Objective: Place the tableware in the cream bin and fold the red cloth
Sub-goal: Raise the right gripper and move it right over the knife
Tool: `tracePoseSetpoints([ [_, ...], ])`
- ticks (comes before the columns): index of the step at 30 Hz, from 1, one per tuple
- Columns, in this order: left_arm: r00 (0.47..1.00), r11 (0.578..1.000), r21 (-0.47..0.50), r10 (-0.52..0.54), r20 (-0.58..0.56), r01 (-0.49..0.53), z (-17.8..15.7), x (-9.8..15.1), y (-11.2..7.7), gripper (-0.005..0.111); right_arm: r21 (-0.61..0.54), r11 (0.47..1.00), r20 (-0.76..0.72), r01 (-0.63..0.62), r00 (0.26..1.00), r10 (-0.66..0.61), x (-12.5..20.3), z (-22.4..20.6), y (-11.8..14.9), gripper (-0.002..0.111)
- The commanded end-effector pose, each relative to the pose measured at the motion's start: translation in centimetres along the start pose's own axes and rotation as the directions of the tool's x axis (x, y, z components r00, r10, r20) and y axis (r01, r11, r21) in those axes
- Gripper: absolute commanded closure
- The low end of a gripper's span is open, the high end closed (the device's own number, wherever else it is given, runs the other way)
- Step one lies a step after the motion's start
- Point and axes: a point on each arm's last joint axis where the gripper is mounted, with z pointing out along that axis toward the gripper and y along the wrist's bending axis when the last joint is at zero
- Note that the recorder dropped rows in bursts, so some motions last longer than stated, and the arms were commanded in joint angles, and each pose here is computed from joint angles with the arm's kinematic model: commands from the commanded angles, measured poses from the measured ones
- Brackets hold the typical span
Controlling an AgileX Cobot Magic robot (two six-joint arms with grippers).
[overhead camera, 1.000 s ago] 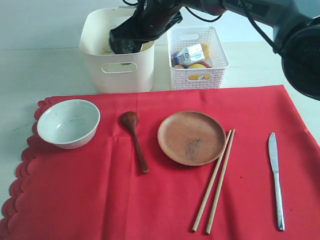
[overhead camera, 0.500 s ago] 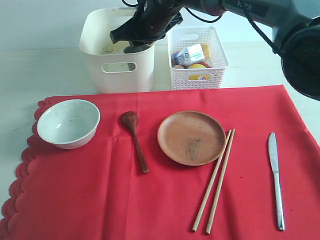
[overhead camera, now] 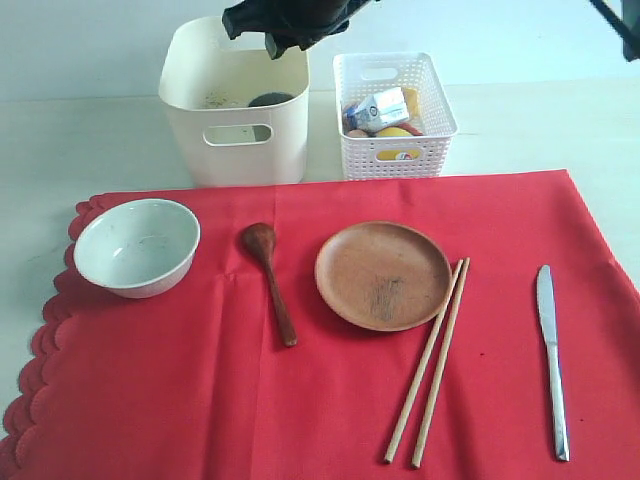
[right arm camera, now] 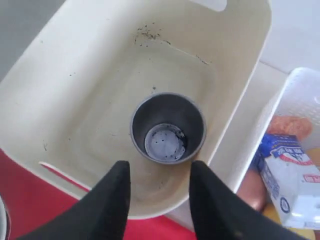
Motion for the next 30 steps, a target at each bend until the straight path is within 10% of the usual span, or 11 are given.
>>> tracePoseSetpoints([
  [1,1.0,1.0,0.002,-0.01,0.012,0.01,0.0,0.0,0.0,0.107,0.025,1.0,-0.012,0.013,1.0,-0.013,-0.6,-3.3,-0.4,0.069],
  [30,1.0,1.0,0.002,-0.01,0.012,0.01,0.0,0.0,0.0,0.107,0.103,0.989,-0.167,0.107,0.982,-0.089,3.0,-14.7,-1.3,0.069],
])
